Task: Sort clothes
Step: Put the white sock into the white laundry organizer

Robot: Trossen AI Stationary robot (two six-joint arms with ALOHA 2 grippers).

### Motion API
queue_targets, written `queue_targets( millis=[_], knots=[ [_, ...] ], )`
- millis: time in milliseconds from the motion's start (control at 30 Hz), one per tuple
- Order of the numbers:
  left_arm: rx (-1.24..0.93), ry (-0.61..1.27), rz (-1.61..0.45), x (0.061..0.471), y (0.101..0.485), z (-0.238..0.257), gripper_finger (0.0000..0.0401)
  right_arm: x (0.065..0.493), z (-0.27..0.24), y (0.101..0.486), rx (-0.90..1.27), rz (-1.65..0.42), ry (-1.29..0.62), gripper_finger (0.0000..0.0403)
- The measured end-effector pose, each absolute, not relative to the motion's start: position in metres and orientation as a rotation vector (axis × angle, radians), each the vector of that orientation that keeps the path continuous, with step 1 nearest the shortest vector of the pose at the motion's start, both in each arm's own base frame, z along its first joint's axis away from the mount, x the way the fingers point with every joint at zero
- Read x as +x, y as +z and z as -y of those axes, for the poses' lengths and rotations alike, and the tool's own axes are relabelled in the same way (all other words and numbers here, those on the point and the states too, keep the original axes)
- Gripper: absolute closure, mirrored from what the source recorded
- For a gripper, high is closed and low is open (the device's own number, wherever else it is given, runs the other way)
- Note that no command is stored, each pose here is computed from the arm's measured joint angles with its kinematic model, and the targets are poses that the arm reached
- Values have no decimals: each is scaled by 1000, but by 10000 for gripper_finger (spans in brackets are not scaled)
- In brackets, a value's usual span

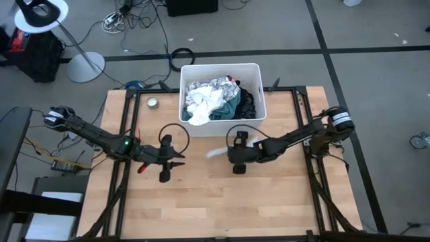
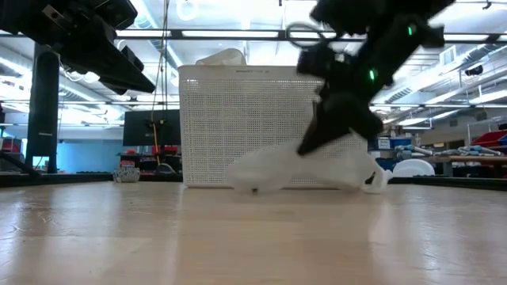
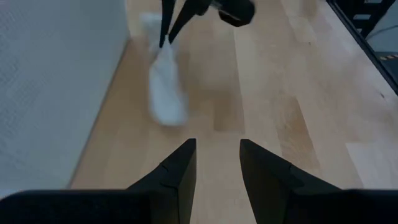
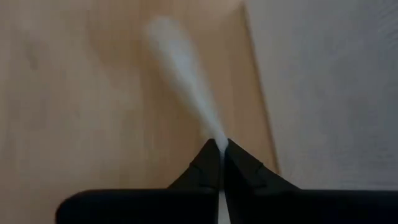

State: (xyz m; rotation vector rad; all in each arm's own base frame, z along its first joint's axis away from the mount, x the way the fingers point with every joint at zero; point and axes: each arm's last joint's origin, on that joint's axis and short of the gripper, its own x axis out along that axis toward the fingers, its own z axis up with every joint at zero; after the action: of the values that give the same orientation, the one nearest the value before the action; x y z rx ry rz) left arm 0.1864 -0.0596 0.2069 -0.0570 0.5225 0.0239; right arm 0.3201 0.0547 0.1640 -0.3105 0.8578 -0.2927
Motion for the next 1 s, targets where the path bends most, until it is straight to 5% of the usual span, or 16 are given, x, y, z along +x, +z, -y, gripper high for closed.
queue_targets(
  millis=[400, 733, 1000],
  knots=[
    [34, 77, -489, 192, 210, 46, 272, 333, -66, 293, -159, -605, -306, 401],
    [4, 16, -438, 191, 194, 31, 272, 335, -63, 406, -262, -368, -361, 402],
    [-69, 11, -318, 174, 159, 17, 272, 334, -8, 447, -273, -286, -526, 402]
  ],
)
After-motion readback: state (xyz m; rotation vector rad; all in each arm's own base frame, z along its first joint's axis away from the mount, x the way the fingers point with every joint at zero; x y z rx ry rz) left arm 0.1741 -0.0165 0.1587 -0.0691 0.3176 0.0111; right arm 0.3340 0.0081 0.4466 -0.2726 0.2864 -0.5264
